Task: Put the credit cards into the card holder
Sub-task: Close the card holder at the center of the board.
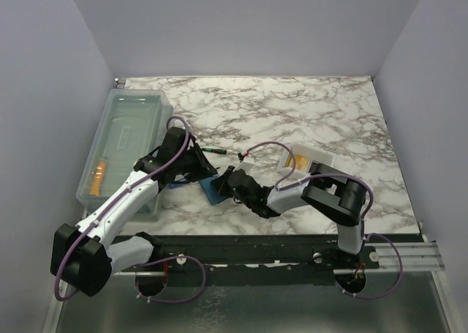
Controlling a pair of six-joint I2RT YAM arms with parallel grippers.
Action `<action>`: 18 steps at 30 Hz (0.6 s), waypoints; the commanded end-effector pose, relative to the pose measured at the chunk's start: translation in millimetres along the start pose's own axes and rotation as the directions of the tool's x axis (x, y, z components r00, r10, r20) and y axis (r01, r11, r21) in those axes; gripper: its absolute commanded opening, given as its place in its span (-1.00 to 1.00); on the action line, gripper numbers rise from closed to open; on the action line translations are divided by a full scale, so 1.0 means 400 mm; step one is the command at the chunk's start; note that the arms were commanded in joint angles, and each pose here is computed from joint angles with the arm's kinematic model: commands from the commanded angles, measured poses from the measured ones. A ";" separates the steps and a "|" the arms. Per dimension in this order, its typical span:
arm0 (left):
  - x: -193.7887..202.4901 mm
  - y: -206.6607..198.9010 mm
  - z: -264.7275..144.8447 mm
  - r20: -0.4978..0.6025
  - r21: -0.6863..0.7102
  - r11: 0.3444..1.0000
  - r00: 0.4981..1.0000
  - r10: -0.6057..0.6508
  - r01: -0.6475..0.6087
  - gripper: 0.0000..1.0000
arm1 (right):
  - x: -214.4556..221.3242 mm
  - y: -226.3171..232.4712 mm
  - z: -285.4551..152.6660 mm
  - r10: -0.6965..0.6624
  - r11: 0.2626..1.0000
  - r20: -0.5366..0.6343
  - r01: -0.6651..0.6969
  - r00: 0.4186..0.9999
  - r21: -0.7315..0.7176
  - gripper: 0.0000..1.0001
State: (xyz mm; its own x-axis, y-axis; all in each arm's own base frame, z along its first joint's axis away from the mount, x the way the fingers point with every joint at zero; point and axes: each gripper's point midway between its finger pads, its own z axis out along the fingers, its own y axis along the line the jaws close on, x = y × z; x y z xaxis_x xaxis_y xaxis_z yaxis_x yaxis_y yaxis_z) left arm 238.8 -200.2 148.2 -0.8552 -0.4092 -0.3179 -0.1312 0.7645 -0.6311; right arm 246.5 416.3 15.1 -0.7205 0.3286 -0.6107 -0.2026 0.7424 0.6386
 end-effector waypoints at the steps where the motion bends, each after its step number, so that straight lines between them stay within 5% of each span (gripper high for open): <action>1: -0.028 0.010 -0.048 0.047 -0.028 0.999 0.999 0.023 -0.021 -0.46 | 0.332 -0.700 -0.380 -0.172 0.535 -0.616 0.598 0.769 0.597 -1.00; 12: 0.000 0.083 -0.074 0.076 -0.088 0.996 0.997 0.004 0.003 -0.49 | 0.329 -0.737 -0.430 -0.318 0.246 -0.643 0.716 0.697 0.654 -0.99; 18: 0.025 0.155 -0.052 0.076 -0.168 0.986 0.997 -0.001 0.014 -0.49 | 0.344 -0.717 -0.431 -0.271 0.258 -0.637 0.693 0.721 0.673 -0.99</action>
State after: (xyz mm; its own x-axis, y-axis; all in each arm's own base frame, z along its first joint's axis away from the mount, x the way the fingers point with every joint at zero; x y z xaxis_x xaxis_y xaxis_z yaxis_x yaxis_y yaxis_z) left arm 217.8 -164.9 144.7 -0.8238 -0.4362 -0.3620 -0.1672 0.7972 -0.5801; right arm 227.6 452.8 11.1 -0.4915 0.6095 -0.6220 0.0270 0.7246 0.6887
